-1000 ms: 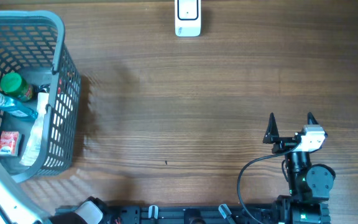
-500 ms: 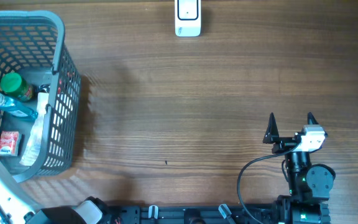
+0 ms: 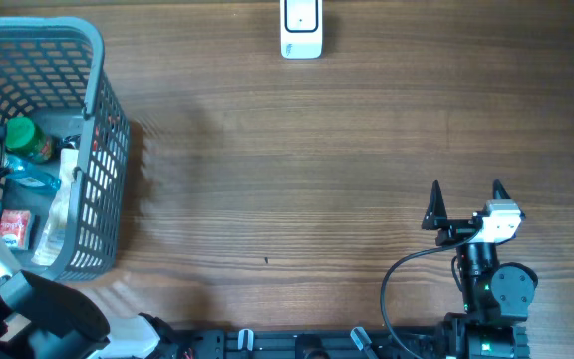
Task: Scan the item barcode
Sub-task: 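Reach the left gripper down into the basket toward the blue spray bottle, then grasp the blue spray bottle with the left gripper and lift it out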
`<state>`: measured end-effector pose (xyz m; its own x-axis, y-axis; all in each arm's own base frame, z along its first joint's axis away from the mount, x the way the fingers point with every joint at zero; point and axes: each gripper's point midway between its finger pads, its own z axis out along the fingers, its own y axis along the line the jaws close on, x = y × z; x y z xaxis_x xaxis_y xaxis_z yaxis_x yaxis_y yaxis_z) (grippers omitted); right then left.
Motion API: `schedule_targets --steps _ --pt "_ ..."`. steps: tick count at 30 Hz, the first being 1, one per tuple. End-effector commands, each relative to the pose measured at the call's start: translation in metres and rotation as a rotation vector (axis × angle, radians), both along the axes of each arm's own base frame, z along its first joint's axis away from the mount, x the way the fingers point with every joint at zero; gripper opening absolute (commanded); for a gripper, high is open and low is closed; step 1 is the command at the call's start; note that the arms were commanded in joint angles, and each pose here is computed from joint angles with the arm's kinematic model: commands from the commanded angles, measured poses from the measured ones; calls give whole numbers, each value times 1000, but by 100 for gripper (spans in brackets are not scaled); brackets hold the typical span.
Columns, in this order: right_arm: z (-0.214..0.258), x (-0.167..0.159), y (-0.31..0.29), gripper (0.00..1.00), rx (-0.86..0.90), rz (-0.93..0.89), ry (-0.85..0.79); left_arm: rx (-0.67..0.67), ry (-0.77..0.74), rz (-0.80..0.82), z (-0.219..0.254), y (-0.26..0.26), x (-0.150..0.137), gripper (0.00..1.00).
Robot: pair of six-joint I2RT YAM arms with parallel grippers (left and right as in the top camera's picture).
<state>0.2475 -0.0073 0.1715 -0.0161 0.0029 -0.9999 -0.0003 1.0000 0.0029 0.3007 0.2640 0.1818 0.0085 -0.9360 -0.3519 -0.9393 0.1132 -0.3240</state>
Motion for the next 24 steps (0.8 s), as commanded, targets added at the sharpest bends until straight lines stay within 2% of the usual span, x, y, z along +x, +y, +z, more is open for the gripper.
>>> schedule_targets --steps 1,8,19,24 --pt "1 0 3 100 -9 17 -5 42 15 -6 -1 -1 13 100" --pt "1 0 3 100 -9 17 -5 105 66 7 -2 2 12 100" --pt "1 0 3 100 -9 17 -4 76 93 26 -22 7 17 100" --pt "1 0 3 100 -9 17 -5 73 96 25 -29 10 21 95"
